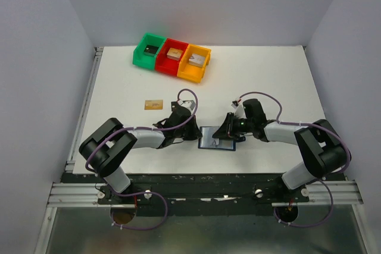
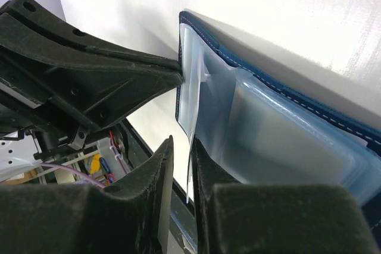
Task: Take the credit cards out of the card holder
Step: Remove the credit card from the card holder.
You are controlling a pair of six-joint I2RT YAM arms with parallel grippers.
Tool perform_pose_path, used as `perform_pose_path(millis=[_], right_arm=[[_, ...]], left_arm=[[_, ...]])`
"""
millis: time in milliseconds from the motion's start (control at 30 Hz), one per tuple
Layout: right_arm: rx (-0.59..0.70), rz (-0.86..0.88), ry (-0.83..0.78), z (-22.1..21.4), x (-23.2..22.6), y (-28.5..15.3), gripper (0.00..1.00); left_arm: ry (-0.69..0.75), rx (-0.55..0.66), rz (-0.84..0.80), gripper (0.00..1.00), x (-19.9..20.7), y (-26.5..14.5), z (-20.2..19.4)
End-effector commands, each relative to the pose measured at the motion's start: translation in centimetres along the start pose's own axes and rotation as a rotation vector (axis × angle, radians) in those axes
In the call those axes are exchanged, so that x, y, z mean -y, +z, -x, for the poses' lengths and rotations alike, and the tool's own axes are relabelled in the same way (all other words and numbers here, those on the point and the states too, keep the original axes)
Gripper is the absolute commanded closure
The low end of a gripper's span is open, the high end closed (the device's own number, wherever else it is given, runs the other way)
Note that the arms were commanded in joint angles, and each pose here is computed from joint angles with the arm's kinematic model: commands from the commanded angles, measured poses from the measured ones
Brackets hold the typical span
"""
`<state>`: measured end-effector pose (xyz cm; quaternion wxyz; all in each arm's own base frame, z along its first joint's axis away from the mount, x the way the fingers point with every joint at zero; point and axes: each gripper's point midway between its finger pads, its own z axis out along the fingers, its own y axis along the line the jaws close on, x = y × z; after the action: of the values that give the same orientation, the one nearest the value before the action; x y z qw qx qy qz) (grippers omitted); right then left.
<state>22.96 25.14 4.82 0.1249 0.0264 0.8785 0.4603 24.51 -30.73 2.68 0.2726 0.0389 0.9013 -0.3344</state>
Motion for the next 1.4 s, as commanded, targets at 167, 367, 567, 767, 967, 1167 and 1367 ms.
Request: perform_pose_path(millis=[167, 367, 567, 767, 967, 1167, 1367], right_arm=[[0.025, -0.017, -0.009, 0.4, 0.5, -0.7, 0.79], [0.037, -0.036, 0.004, 0.5, 1.2, -1.1, 0.82], [0.042, -0.044, 0.013, 0.4, 1.7, -1.3, 0.86], [0.047, -0.045, 0.011, 0.4, 1.8, -1.5, 0.9], [0.041, -0.064, 0.021, 0.2, 2.3, -1.7, 1.0], [0.054, -0.13, 0.043, 0.5, 3.4, -2.6, 1.0], [0.091, -0.221, 0.041, 1.2, 4.3, -4.6, 1.0]], left_arm=[[-0.02, -0.131, 0.123, 1.0, -4.1, -0.2, -4.3], [-0.025, -0.126, 0.125, 1.0, -4.2, -0.4, -4.3], [-0.03, -0.126, 0.125, 1.0, -4.3, -0.4, -4.4], [-0.033, -0.123, 0.123, 1.0, -4.3, -0.5, -4.4], [-0.033, -0.119, 0.123, 1.0, -4.3, -0.6, -4.4], [-0.035, -0.111, 0.122, 1.0, -4.3, -0.7, -4.3], [-0.034, -0.103, 0.125, 1.0, -4.4, -1.0, -4.3]])
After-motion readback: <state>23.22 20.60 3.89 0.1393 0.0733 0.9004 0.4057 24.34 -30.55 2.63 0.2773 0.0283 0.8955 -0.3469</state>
